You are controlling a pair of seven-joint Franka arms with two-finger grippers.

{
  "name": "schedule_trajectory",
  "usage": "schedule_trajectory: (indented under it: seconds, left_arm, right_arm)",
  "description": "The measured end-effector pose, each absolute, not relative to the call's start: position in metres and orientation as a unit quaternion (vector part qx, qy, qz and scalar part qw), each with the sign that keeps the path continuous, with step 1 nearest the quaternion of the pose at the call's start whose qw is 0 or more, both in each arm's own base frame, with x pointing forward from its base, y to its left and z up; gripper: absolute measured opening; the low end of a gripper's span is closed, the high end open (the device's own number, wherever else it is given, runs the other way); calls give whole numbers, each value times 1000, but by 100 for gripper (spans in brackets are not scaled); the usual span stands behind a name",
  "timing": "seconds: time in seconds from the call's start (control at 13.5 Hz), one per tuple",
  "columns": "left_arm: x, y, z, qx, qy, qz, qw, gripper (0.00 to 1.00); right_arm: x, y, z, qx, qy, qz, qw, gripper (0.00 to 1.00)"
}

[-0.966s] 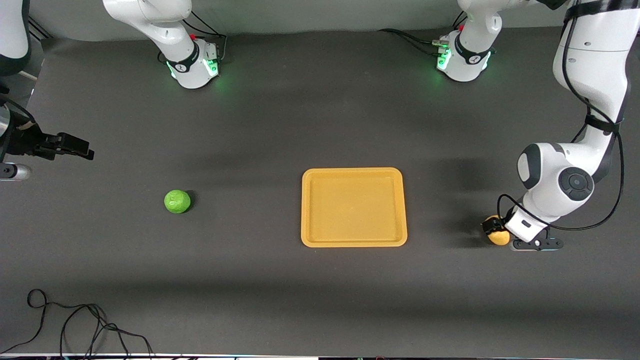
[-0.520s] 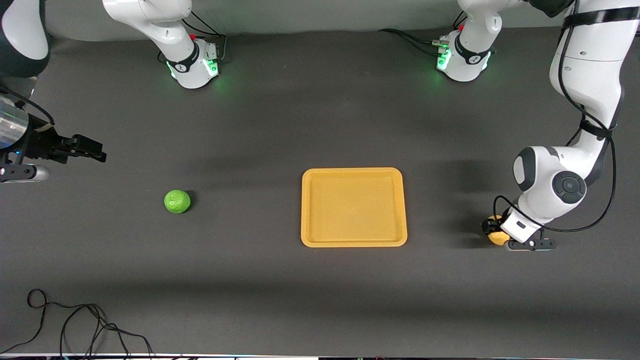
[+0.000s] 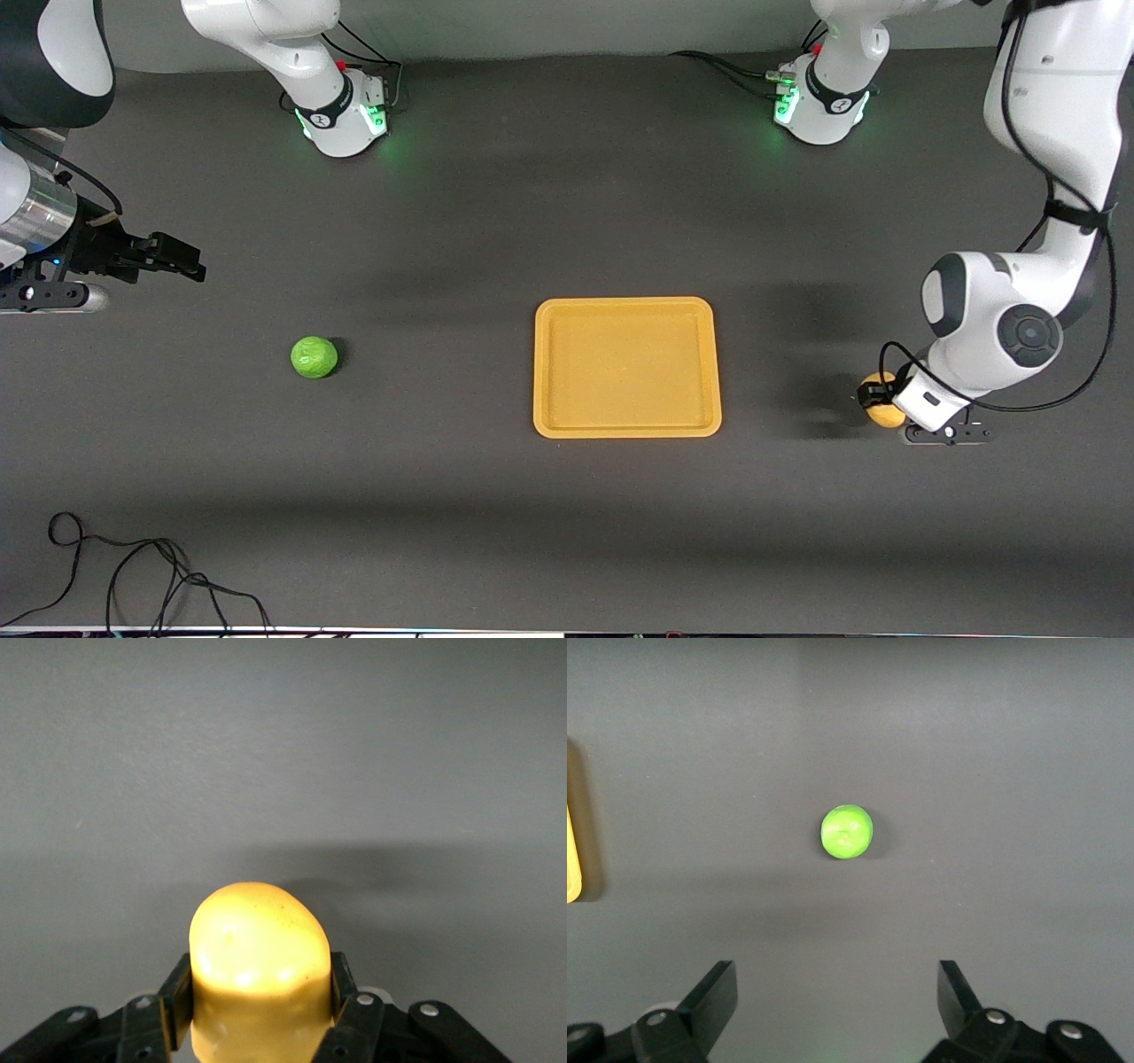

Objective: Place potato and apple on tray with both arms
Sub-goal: 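Close the left gripper on the potato while the right gripper advances, then carry the potato onto the tray while the right gripper reaches the apple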

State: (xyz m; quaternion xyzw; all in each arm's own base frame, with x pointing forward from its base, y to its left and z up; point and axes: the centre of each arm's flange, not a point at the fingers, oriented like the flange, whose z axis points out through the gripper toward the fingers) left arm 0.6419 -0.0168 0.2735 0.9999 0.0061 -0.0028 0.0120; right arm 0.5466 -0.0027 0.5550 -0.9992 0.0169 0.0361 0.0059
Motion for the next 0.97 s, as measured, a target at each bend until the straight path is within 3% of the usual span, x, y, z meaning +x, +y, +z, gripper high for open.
schedule_trajectory:
  seconds: [0.45, 0.74, 0.97]
  left_arm:
    - [633, -114, 437, 997, -37, -45, 50, 63]
    - [618, -193, 446, 997, -22, -43, 65, 63]
    - [610, -252, 408, 997, -6, -41, 63, 63]
  right_arm:
    - [546, 5, 554, -999, 35, 37, 5, 100]
    - [548, 10, 540, -999, 34, 32, 5, 100]
    - [548, 10, 501, -999, 35, 23, 5, 100]
